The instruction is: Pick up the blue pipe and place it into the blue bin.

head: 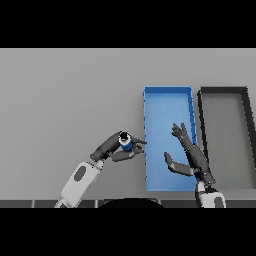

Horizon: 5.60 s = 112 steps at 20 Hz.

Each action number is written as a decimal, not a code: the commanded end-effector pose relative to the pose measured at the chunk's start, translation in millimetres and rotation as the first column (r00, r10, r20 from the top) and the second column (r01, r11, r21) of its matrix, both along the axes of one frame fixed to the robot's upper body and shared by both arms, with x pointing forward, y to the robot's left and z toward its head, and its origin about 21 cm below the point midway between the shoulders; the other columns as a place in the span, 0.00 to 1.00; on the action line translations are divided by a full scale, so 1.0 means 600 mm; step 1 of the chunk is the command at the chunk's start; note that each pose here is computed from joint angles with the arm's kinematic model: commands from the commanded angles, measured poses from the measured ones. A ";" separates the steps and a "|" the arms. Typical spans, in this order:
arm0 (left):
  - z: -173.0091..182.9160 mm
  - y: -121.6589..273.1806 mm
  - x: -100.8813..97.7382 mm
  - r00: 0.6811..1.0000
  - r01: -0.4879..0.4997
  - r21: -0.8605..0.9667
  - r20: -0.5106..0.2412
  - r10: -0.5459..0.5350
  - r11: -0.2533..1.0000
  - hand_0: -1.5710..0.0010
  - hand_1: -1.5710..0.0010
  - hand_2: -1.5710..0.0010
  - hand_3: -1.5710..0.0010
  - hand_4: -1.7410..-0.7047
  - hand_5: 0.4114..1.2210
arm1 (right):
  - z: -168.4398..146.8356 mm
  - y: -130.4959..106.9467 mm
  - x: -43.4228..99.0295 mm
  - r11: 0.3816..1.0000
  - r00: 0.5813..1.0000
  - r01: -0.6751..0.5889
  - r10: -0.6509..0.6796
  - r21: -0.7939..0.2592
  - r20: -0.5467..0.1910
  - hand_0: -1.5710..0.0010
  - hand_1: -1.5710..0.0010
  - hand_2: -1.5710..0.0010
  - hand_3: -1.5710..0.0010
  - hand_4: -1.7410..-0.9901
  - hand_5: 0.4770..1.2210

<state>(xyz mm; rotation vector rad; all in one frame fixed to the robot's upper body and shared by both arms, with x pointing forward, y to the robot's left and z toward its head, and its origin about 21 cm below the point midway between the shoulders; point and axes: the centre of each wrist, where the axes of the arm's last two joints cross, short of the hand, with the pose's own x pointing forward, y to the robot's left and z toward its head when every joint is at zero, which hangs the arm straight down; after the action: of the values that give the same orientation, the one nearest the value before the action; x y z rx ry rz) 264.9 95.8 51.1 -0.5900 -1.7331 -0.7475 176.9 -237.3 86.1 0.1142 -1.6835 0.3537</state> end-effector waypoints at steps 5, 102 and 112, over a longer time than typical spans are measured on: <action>0.000 0.001 0.008 1.000 -0.005 0.025 -0.001 0.005 1.000 0.00 0.00 0.00 0.00 0.26 1.00 | 0.068 0.046 0.049 0.974 0.980 -0.193 0.196 -0.116 0.020 1.00 1.00 0.95 1.00 0.61 0.11; -0.008 0.034 0.004 0.996 -0.019 0.230 -0.076 0.037 0.973 1.00 1.00 1.00 1.00 0.83 0.01 | 0.093 -0.055 0.159 0.921 0.841 0.370 -0.386 -0.117 -0.380 0.00 0.00 0.00 0.35 0.00 1.00; -0.011 0.036 -0.006 0.997 -0.014 0.226 -0.077 0.032 0.974 1.00 1.00 1.00 1.00 0.83 0.02 | 0.051 -0.047 0.171 0.892 0.791 0.233 -0.405 -0.387 -0.458 0.80 0.82 0.82 0.89 0.75 0.82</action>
<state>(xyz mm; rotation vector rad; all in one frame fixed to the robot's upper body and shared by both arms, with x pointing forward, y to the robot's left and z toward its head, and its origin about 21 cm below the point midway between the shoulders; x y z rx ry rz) 261.1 117.5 44.4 -0.4389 -1.5541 -0.8780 280.1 -265.5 117.8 -0.2968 -1.0583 0.2884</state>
